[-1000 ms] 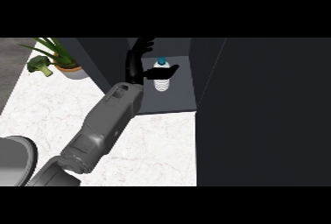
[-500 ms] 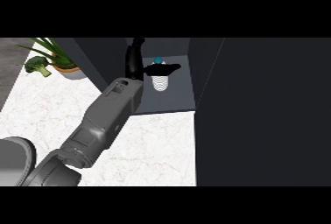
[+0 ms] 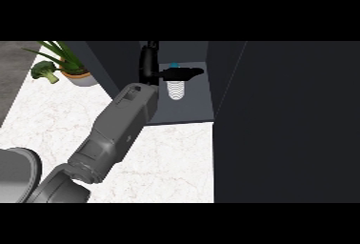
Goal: Pick up the bottled water, place it into the cabinet and close the cabinet
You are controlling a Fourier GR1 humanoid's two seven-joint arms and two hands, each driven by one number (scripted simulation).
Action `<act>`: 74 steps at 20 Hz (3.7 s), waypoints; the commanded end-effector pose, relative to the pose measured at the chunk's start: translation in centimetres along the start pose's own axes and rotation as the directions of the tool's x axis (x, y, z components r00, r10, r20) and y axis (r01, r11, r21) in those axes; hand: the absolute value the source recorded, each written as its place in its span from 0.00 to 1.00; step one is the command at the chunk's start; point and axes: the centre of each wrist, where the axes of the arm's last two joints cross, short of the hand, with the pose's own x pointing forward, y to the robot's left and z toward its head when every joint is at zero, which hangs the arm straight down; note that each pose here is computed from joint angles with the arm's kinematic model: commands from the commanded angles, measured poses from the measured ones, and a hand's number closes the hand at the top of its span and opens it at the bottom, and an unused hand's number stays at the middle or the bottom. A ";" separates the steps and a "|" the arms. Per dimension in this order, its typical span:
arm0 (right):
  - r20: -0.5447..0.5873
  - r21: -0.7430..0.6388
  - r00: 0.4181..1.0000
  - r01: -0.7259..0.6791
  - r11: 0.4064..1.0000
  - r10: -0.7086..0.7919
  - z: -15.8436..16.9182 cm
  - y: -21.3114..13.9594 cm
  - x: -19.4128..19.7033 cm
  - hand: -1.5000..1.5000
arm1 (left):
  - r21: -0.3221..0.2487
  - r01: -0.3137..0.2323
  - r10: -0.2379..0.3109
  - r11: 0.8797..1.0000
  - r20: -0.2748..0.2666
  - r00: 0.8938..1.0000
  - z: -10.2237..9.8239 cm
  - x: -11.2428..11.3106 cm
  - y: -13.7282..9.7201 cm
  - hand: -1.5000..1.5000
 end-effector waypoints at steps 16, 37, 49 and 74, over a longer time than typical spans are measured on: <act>0.006 0.012 1.000 -0.026 1.000 0.026 -1.0 2.9 3.2 0.00 | -0.087 -0.224 0.223 0.971 -0.025 0.975 6.5 1.1 -3.1 0.00; -0.033 0.128 0.998 -0.053 0.990 0.058 -1.8 2.3 2.0 1.00 | -0.204 -0.369 0.361 0.907 -0.079 0.929 25.3 1.8 2.5 1.00; -0.111 0.425 0.991 -0.023 0.905 0.077 -2.9 4.1 3.3 1.00 | -0.195 -0.288 0.282 0.938 -0.060 0.958 26.0 2.8 13.4 1.00; -0.054 0.700 0.999 0.039 0.713 -0.002 -5.5 8.8 3.2 1.00 | -0.137 -0.276 0.274 0.951 -0.030 0.961 26.5 8.1 24.7 0.00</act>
